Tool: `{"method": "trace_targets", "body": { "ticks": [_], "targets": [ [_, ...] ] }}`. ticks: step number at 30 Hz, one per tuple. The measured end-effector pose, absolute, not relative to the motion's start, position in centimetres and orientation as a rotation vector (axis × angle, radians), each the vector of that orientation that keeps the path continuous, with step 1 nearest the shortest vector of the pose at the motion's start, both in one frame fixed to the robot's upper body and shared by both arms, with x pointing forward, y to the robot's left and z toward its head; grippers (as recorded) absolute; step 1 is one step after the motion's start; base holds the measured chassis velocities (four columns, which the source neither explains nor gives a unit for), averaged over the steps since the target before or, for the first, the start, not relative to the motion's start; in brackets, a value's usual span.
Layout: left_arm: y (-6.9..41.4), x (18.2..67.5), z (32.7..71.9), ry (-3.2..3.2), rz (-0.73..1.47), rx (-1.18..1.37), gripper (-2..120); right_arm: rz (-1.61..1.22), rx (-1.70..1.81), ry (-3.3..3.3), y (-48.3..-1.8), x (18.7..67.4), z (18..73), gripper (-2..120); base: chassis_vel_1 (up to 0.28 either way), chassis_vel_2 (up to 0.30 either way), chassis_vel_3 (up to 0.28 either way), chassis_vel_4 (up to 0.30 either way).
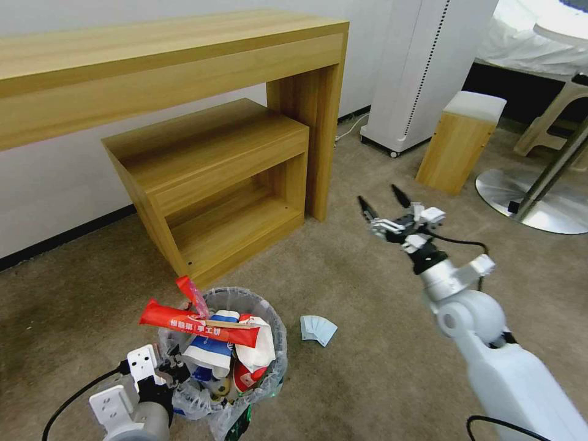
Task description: Pick up the trash bin and place the garbage on the floor into it.
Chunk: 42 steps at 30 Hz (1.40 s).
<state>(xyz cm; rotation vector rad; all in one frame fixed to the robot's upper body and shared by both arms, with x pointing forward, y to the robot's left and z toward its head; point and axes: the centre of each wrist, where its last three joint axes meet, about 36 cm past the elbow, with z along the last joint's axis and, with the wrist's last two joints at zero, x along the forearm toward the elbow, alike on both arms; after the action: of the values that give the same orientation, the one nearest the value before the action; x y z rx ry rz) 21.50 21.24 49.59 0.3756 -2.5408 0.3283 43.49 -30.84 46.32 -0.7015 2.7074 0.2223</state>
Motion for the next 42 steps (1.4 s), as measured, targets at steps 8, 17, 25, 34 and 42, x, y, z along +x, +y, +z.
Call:
{"method": "trace_targets", "body": {
  "ticks": [8,17,25,34,42],
  "targets": [
    [21.5,23.4,47.3,-2.648,0.287,0.444,0,0.091,-0.717,2.788,-31.6,41.7,44.5,100,0.000,0.000,0.000,0.000],
    [21.8,23.3,48.2,-2.645,0.303,0.428,0,0.079,-0.692,3.082,-29.9,40.8,39.2,100,0.000,0.000,0.000,0.000],
    [21.6,22.9,49.1,-2.567,0.347,0.392,0,0.276,-0.630,3.638,-27.9,42.6,34.0,100,0.000,0.000,0.000,0.000],
    [21.2,22.4,49.7,-2.550,0.373,0.362,0,0.222,-1.028,3.647,-23.5,44.5,28.0,100,0.000,0.000,0.000,0.000],
    [21.1,22.3,49.9,-2.550,0.390,0.360,0,0.046,-1.264,3.654,-20.4,45.8,24.5,100,0.000,0.000,0.000,0.000]
  ]
}}
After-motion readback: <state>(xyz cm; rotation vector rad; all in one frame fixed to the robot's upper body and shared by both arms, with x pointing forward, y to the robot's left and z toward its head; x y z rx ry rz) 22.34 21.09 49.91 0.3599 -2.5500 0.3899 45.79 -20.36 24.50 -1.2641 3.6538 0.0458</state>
